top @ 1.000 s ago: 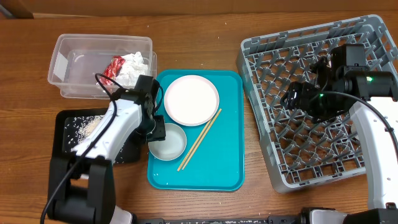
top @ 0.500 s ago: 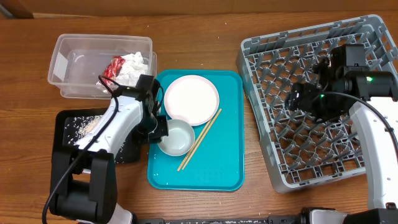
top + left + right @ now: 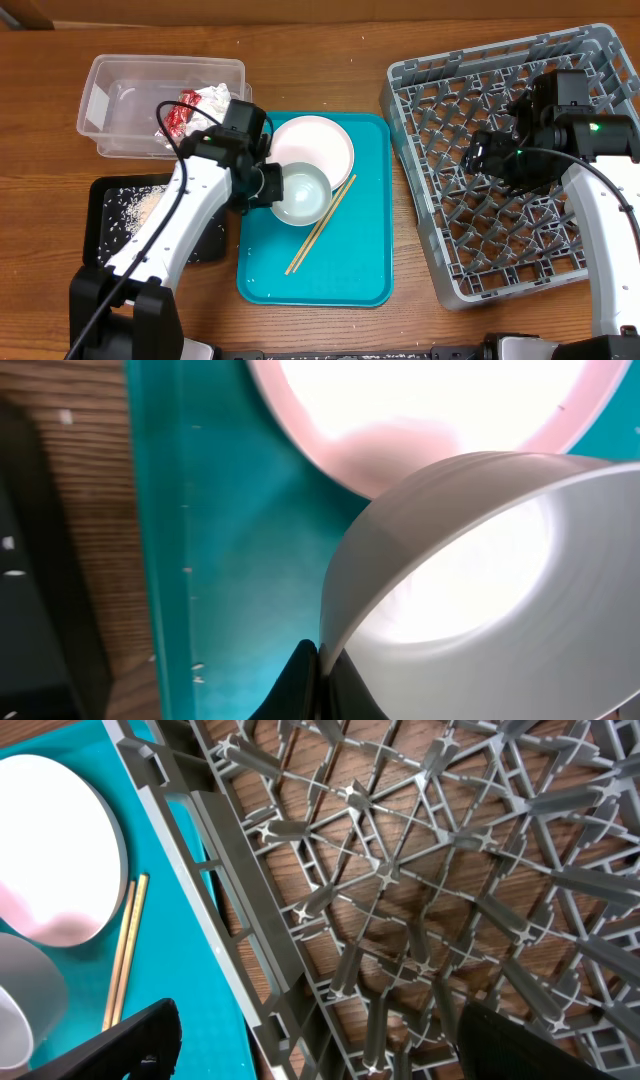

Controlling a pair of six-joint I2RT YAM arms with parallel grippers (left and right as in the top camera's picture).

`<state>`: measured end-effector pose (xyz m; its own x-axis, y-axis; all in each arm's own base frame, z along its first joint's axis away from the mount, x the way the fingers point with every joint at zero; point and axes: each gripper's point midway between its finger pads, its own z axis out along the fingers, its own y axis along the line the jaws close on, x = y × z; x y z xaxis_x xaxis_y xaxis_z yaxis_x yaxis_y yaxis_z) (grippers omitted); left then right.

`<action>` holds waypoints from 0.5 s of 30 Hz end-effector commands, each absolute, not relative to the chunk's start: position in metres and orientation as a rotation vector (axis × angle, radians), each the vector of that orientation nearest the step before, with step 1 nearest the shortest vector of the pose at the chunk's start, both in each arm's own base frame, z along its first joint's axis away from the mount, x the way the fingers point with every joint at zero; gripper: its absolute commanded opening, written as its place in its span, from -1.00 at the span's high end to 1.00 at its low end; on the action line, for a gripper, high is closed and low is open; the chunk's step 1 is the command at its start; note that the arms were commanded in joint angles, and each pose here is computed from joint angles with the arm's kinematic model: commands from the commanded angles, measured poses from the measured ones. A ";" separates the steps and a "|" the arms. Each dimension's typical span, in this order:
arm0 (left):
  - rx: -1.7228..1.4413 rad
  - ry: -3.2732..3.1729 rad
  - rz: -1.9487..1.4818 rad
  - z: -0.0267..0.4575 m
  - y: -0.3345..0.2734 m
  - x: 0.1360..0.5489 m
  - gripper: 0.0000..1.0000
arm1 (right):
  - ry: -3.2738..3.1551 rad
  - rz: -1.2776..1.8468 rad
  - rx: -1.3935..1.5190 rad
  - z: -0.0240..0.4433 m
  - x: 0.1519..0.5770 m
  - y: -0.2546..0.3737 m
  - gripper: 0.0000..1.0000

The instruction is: Sort waste into correct bins and load items into the dishwasher

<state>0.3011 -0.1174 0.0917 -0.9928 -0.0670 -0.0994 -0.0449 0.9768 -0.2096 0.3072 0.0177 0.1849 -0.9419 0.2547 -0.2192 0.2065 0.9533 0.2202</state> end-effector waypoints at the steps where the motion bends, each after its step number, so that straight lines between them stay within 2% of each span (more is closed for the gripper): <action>1: 0.029 3.010 -0.348 0.096 -0.140 0.297 0.92 | 2.850 0.298 0.344 0.187 0.309 0.019 -0.81; 12: 0.271 3.103 -0.280 0.053 -0.195 0.272 0.92 | 2.855 0.298 0.346 0.187 0.308 0.019 -0.81; 15: 0.295 3.091 -0.287 0.049 -0.202 0.274 0.84 | 2.859 0.299 0.346 0.186 0.307 0.019 -0.82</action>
<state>0.2688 -0.1952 0.0485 -0.9824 0.1853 -0.0218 0.1861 0.9662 -0.1786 0.3060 0.0178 0.1845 -0.9429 0.2551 -0.2144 0.2079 0.9532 0.2195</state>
